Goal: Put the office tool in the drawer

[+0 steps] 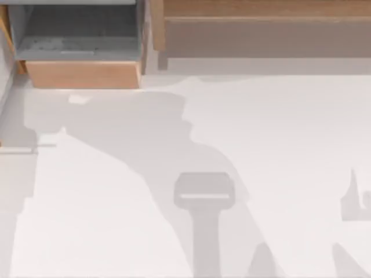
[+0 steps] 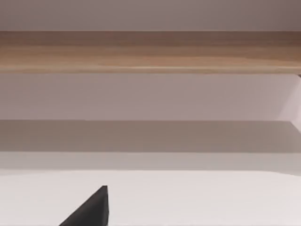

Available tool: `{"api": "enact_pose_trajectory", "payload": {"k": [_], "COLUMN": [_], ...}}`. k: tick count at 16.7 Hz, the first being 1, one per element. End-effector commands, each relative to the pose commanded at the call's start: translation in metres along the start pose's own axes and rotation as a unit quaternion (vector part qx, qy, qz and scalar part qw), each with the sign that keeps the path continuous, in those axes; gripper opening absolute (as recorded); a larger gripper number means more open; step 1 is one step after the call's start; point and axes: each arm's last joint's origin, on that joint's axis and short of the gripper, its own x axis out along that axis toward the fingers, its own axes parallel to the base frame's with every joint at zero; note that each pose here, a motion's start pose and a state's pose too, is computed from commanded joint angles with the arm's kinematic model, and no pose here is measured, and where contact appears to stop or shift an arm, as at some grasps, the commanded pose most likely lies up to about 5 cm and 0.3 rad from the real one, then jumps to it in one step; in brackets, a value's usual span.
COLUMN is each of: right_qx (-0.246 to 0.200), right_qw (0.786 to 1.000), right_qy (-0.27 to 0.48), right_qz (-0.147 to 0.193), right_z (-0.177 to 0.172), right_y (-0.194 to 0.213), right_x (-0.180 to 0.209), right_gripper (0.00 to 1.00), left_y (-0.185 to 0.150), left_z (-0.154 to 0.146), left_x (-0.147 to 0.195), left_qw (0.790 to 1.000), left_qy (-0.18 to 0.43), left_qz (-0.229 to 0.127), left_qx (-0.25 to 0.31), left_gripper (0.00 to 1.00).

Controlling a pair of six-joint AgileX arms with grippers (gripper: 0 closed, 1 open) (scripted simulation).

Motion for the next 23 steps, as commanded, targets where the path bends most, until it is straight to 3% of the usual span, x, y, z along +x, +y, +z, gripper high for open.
{"api": "enact_pose_trajectory", "payload": {"k": [4, 8, 23], "right_qx": [0.000, 0.000, 0.000], "right_qw": [1.000, 1.000, 1.000], "right_qy": [0.000, 0.000, 0.000], "right_qz": [0.000, 0.000, 0.000], "right_z": [0.000, 0.000, 0.000], "right_y": [0.000, 0.000, 0.000], "right_x": [0.000, 0.000, 0.000], "right_gripper": [1.00, 1.00, 1.00], "left_y": [0.051, 0.064, 0.063], "left_z": [0.003, -0.016, -0.023], "left_x": [0.060, 0.109, 0.124], "left_qw": [0.998, 0.990, 0.987], "left_qy": [0.053, 0.124, 0.136], "left_qz": [-0.018, -0.065, -0.074], "left_qx": [0.018, 0.033, 0.035], "left_gripper": [0.00, 0.00, 0.00]}}
